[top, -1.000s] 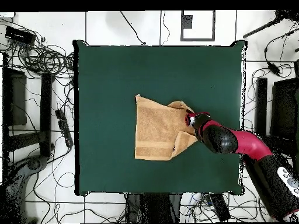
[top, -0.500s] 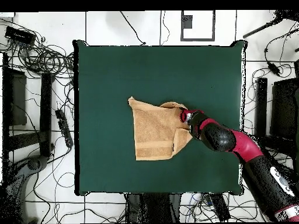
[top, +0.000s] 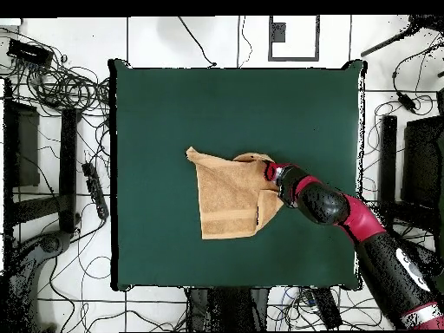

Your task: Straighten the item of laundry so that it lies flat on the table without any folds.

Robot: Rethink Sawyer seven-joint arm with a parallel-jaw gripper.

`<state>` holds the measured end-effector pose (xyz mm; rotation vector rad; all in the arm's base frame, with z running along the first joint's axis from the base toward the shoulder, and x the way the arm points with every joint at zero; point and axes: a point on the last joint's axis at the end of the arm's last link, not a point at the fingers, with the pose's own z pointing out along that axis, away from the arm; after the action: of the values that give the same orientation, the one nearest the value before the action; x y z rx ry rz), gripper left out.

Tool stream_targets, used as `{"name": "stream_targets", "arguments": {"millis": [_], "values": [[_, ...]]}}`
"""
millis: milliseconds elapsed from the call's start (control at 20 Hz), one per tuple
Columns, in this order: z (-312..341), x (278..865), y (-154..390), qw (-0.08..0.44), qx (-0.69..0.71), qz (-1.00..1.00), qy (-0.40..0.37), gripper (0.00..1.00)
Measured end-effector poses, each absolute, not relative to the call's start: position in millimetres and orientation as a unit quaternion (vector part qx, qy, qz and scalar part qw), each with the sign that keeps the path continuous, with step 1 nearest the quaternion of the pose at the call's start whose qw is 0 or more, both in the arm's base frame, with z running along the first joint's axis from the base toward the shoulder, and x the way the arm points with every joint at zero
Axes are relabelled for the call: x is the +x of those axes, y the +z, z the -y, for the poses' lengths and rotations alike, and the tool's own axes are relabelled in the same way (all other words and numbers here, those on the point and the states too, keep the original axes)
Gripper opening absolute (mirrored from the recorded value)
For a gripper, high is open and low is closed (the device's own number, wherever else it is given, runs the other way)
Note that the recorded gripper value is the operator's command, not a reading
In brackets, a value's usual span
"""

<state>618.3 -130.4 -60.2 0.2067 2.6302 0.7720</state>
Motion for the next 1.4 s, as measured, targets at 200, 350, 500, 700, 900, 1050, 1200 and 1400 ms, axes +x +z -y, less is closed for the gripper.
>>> {"name": "stream_targets", "arguments": {"millis": [200, 350, 500, 700, 900, 1050, 1200, 1400], "values": [[127.4, 618.3, -59.1, 0.190, 0.070, -0.939, 0.279, 0.00], [125.5, 618.5, -56.7, 0.182, 0.062, -0.941, 0.278, 0.00], [122.6, 619.2, -52.8, 0.172, 0.050, -0.945, 0.275, 0.00], [118.0, 622.3, -41.9, 0.151, 0.030, -0.950, 0.270, 0.00], [120.1, 626.0, -28.6, 0.120, 0.018, -0.955, 0.269, 0.00], [124.8, 629.2, -23.3, 0.099, 0.018, -0.957, 0.271, 0.00], [137.4, 638.7, -14.4, 0.066, 0.025, -0.957, 0.281, 0.00], [159.2, 652.5, -3.6, 0.020, 0.037, -0.954, 0.297, 0.00]]}}
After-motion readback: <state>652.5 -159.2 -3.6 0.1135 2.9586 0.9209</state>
